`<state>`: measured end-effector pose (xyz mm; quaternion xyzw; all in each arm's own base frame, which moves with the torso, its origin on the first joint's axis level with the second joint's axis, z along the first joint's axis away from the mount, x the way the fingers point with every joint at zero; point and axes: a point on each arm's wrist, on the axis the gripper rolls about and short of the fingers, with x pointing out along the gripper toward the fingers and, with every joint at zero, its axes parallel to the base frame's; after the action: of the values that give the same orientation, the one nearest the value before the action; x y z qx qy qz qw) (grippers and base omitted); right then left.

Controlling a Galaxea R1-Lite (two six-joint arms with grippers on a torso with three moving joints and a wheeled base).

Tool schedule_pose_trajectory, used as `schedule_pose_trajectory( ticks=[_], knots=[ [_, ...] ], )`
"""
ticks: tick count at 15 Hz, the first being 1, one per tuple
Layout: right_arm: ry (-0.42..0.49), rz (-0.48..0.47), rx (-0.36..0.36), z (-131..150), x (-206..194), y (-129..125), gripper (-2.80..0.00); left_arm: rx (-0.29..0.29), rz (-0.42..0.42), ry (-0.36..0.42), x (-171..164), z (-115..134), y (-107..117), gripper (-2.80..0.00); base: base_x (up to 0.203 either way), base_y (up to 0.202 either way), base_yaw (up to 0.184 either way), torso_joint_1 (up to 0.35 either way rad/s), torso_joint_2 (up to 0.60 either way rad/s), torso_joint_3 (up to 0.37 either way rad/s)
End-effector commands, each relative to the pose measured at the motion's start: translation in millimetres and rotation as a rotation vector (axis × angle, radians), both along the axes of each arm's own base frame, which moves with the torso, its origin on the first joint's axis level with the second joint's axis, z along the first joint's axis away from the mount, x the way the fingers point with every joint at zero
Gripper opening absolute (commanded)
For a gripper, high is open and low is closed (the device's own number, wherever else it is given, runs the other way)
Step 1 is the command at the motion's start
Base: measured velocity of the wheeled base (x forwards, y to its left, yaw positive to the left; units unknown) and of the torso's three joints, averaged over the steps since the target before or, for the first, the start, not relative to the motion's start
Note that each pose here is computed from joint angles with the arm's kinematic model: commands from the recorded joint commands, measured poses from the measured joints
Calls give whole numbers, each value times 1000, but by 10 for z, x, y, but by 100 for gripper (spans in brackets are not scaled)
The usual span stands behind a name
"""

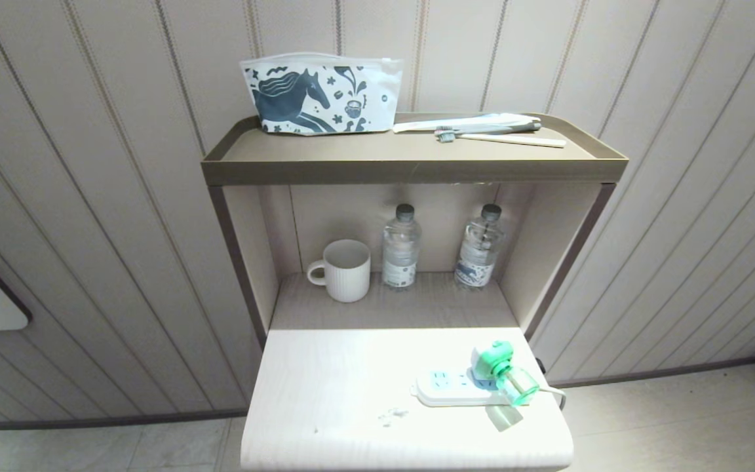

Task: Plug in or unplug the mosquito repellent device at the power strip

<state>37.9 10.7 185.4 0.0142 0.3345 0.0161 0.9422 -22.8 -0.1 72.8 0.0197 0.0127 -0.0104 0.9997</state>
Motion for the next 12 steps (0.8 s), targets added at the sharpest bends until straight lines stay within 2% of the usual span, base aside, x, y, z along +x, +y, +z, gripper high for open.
schedule_pose_trajectory(
  ticks=[1, 3, 4, 6, 10, 12],
  knots=[
    [-78, -152, -17, -119, -198, -129, -280, -1, 0, 2, 1, 0, 0, -280, 0, 0, 0, 0, 0, 0],
    [-108, -282, -19, -205, -303, -177, -280, 0, 0, 2, 1, 0, 0, -280, 0, 0, 0, 0, 0, 0],
    [-116, -315, -28, -283, -335, -185, -280, 0, 0, 2, 1, 0, 0, -280, 0, 0, 0, 0, 0, 0],
    [-169, -316, -49, -468, -343, -188, -280, 0, 0, 2, 1, 0, 0, -280, 0, 0, 0, 0, 0, 0],
    [-377, -308, -32, -664, -470, -205, -280, -1, 0, 2, 1, 0, 0, -280, 0, 0, 0, 0, 0, 0],
    [-421, -307, -40, -802, -451, -202, -280, -1, 0, 2, 1, 0, 0, -280, 0, 0, 0, 0, 0, 0]
  ],
)
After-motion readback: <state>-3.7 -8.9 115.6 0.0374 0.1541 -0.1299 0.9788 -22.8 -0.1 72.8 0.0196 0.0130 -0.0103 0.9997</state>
